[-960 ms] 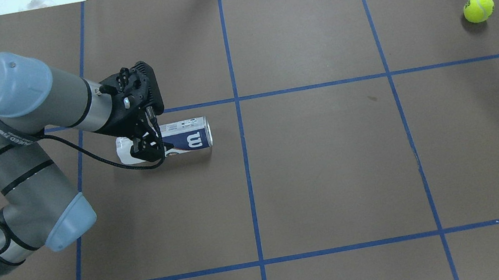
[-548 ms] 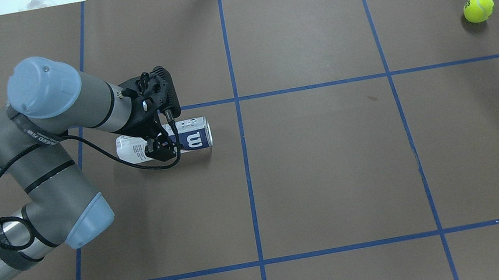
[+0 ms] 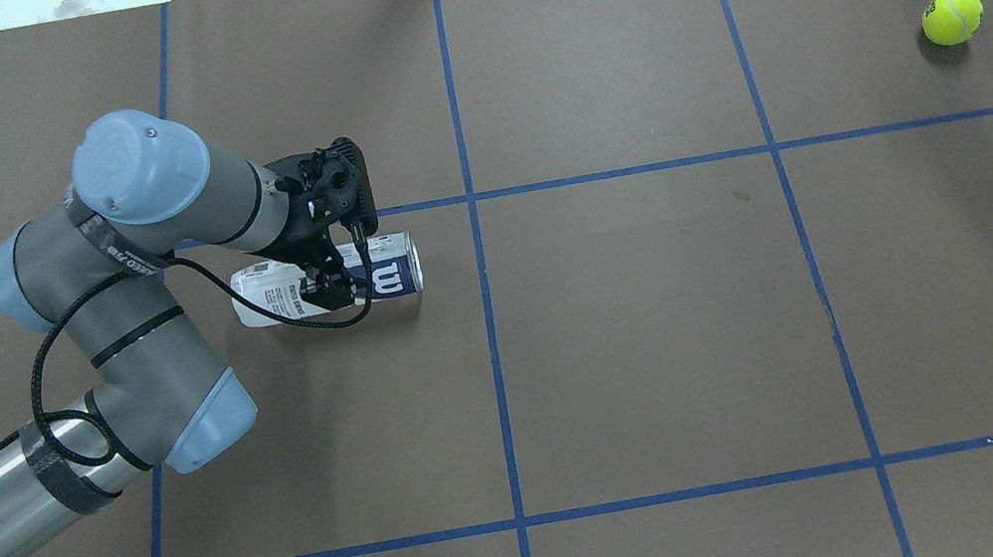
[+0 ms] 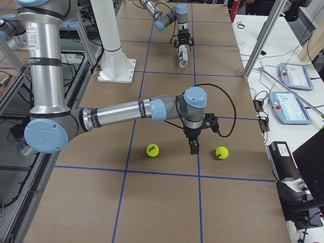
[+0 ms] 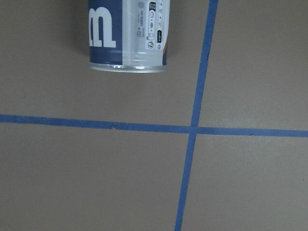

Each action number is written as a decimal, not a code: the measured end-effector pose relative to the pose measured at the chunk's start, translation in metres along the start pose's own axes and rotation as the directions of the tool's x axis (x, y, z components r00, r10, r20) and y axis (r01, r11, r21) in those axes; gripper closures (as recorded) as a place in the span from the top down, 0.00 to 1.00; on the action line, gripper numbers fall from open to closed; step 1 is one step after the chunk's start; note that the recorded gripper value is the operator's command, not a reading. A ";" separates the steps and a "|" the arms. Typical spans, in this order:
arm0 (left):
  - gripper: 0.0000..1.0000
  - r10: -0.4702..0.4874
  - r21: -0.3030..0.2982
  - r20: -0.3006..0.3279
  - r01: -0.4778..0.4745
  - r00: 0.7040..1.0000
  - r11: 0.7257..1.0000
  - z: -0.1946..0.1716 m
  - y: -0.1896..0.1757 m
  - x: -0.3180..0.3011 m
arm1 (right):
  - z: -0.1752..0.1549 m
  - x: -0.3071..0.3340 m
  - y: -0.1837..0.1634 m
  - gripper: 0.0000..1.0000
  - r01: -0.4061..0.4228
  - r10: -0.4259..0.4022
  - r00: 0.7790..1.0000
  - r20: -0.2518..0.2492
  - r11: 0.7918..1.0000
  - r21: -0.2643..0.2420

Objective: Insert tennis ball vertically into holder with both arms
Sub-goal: 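Close the left gripper around the can's open end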

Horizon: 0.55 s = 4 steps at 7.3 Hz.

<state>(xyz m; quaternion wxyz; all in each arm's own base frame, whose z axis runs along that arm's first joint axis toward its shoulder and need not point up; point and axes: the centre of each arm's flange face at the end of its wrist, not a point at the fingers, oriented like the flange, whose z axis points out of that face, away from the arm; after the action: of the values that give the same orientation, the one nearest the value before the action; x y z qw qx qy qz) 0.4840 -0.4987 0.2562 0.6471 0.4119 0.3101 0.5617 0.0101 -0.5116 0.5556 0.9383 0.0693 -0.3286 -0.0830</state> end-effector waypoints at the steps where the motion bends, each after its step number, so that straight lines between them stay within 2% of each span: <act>1: 0.99 0.008 -0.008 0.002 -0.008 1.000 1.000 0.006 -0.002 0.000 | 0.000 0.000 0.000 0.99 0.000 0.000 1.000 0.000 1.000 0.000; 4: 0.98 0.019 -0.029 0.014 -0.019 1.000 0.999 0.026 -0.017 0.002 | 0.001 0.001 0.003 0.99 -0.003 0.003 1.000 0.001 1.000 -0.003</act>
<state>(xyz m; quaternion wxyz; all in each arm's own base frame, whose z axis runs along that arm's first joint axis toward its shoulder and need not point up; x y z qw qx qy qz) 0.5150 -0.5024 0.2535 0.6498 0.4093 0.2934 0.5694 0.0109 -0.5092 0.5577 0.9384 0.0675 -0.3289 -0.0819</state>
